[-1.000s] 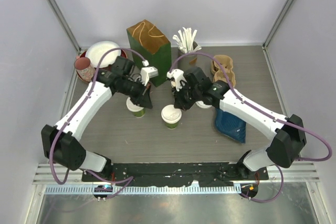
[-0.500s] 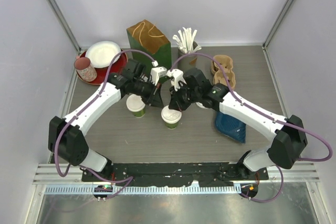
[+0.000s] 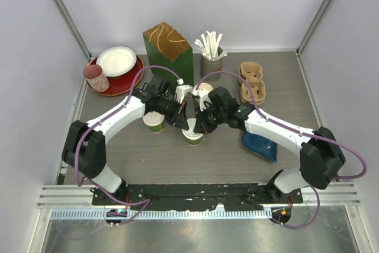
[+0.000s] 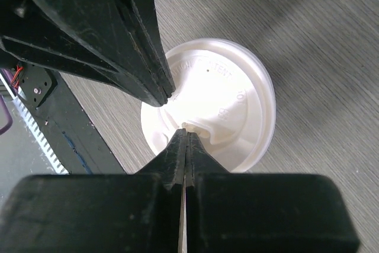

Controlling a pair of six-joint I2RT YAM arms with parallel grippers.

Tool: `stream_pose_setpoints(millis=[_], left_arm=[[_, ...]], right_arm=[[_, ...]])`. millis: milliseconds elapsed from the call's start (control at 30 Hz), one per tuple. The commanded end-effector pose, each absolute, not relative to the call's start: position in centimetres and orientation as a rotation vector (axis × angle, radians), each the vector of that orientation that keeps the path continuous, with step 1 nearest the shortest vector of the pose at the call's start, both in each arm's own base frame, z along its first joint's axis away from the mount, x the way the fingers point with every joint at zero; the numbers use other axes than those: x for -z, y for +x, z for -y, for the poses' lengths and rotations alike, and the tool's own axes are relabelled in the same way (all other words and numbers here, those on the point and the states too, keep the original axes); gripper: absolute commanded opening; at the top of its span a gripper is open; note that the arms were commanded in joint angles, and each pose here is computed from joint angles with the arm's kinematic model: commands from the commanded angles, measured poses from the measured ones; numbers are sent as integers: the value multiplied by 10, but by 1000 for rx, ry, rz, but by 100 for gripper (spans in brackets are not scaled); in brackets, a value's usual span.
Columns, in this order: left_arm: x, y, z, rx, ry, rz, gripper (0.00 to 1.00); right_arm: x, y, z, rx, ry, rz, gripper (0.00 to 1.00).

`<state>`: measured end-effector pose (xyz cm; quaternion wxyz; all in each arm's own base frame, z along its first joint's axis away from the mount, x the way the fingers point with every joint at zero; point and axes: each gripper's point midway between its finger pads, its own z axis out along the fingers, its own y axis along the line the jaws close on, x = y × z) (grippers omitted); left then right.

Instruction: Pack the takeout coffee

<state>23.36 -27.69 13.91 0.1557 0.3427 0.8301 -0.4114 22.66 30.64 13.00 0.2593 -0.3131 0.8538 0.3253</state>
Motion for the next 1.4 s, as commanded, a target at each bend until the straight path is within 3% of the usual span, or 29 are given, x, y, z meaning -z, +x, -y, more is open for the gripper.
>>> stream_pose_setpoints(millis=[0,233,400,500,633,733,1200,1367], left_arm=[[-151,225,279,1177,1081,-2302,0],[-192,221,281,1199,1130,-2183,0],[-195,224,275,1172,1117,-2189,0],[-187,226,272,1157,1102,-2211,0],[-173,227,265,1139,1083,-2257,0],[-172,227,263,1133,1085,-2262,0],[-204,241,260,1121,1044,-2209,0],[-214,242,268,1173,983,-2210,0]], right_arm=[[-155,235,-316,-882,-870,-2251,1],[-213,241,-336,-941,-914,-2103,1],[-223,243,-338,-937,-915,-2071,1],[-196,243,-333,-925,-907,-2116,1],[-119,231,-318,-911,-864,-2291,1],[-106,227,-317,-916,-862,-2323,1],[-230,250,-337,-923,-899,-2069,1],[-240,270,-333,-859,-811,-2047,1]])
